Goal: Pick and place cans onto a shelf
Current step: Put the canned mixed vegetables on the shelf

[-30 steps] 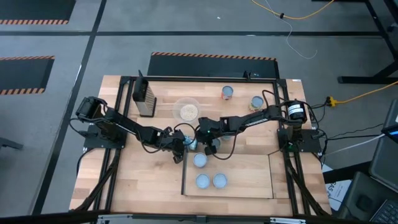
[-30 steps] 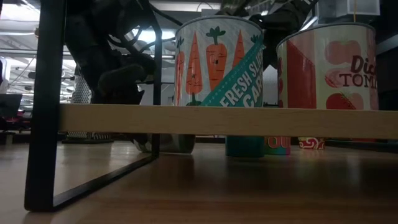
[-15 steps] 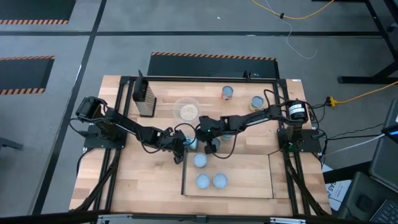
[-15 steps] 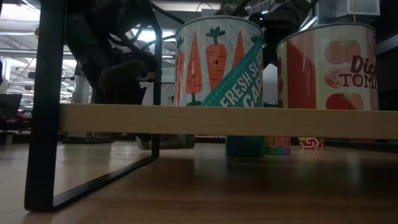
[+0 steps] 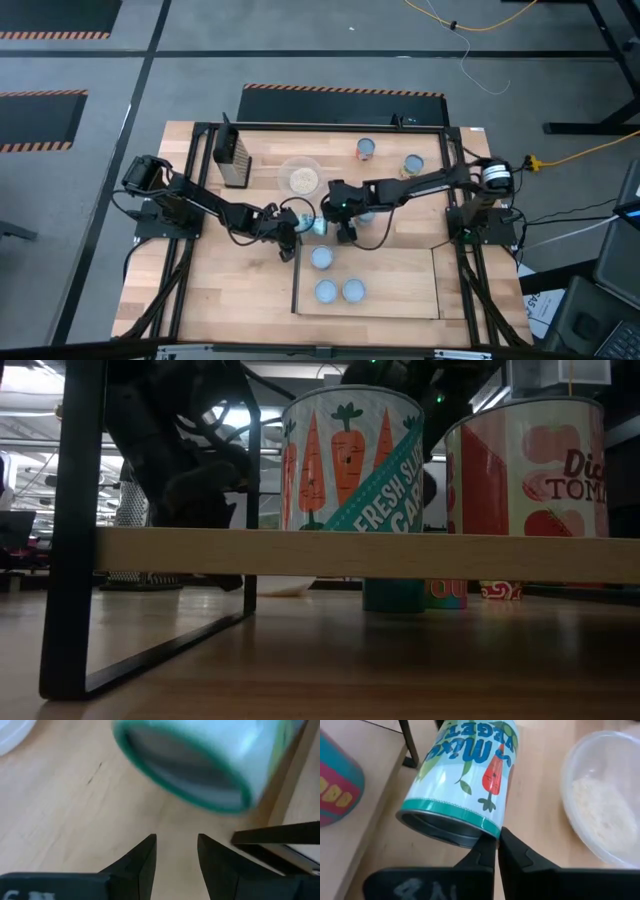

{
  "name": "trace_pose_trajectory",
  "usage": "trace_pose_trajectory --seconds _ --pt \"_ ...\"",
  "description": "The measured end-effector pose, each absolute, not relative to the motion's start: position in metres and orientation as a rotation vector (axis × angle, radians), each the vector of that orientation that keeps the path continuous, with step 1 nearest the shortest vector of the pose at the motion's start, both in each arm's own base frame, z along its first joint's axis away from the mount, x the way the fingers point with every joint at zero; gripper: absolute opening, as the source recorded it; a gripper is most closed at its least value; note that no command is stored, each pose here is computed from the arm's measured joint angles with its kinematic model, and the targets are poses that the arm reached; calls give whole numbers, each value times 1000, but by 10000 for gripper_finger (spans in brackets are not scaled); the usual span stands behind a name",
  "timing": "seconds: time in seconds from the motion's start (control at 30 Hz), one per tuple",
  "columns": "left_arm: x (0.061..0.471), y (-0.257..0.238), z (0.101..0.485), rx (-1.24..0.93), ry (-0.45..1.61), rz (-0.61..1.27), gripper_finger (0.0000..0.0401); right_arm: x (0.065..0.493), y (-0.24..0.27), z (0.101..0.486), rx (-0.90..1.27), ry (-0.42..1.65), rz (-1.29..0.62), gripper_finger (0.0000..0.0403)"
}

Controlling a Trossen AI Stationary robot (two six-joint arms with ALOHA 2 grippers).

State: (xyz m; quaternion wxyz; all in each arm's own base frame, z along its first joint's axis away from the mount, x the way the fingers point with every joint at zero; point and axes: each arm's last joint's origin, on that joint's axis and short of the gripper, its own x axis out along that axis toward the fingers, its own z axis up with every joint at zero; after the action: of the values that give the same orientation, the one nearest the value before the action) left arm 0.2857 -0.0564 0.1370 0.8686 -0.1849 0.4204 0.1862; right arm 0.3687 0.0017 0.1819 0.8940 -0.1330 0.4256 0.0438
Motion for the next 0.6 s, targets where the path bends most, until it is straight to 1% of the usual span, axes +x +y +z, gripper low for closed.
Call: trace_pose_trajectory --seconds 0.2,0.4,0.5,0.6 --pt "286 -56 137 -382 877 397 135 350 1 206 -278 919 85 7" --pt "286 -56 137 -365 881 388 135 321 0 251 -268 998 90 7" --pt "286 -57 137 -362 878 384 135 304 0 277 -223 1051 70 8" --pt "286 -57 137 -360 879 383 135 286 -1 299 -160 1155 45 8"
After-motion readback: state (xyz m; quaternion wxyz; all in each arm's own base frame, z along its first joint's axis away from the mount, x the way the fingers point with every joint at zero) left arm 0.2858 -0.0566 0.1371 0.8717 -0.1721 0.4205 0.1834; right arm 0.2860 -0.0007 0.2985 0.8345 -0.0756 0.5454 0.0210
